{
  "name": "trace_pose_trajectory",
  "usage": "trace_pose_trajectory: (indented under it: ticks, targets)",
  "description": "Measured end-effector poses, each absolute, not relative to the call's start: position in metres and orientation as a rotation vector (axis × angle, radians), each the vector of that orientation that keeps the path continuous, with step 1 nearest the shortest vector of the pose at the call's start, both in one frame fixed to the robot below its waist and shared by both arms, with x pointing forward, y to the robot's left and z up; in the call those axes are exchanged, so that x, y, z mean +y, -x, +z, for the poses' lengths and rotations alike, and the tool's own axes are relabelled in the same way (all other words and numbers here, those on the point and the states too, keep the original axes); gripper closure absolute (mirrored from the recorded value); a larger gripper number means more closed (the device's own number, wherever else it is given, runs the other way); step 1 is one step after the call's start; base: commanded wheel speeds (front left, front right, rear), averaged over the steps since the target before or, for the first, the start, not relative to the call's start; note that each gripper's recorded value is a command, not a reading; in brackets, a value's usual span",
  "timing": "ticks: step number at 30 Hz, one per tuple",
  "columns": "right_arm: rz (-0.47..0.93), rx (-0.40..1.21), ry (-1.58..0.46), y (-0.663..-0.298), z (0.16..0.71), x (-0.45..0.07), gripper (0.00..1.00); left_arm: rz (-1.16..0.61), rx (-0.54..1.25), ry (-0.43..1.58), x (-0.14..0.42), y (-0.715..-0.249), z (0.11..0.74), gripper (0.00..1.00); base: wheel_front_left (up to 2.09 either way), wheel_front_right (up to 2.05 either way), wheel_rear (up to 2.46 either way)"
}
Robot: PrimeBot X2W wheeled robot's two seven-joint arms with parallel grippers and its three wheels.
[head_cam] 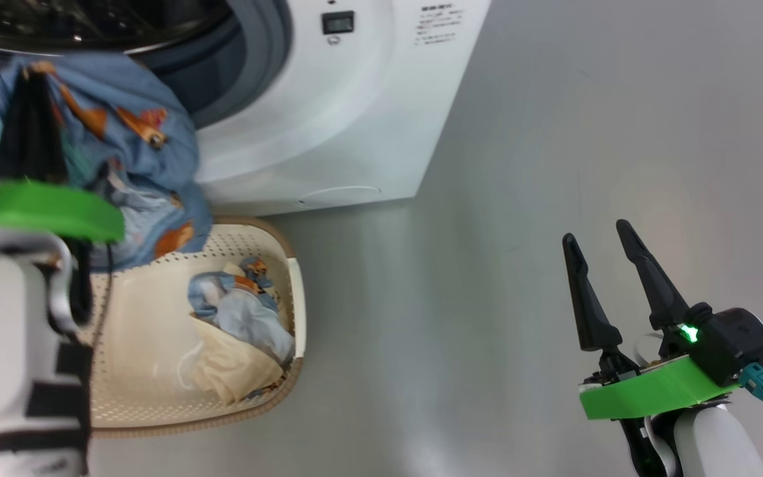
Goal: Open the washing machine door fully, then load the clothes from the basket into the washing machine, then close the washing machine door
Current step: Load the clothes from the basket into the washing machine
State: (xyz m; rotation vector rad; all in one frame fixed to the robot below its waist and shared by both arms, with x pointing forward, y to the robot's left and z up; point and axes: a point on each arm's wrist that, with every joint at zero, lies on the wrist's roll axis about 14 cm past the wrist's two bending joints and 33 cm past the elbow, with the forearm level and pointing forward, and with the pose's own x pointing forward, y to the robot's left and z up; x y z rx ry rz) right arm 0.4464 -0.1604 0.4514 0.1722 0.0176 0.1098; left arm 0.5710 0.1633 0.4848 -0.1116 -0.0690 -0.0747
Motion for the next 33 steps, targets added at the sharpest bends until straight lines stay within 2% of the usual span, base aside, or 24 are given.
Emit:
trace_pose_trajectory:
  ticks: [19,33]
  targets:
    - [0.052,0.126,-0.162,-0.455,0.404,-0.180,0.00,-0.122,0.040,0.052,0.145,-0.687,0.455,1.00,0.00,0.00,0.00]
    - [0.045,0.223,-0.160,-0.459,0.359,-0.180,0.00,-0.120,0.171,-0.032,0.146,-0.725,0.392,1.00,0.00,0.00,0.00]
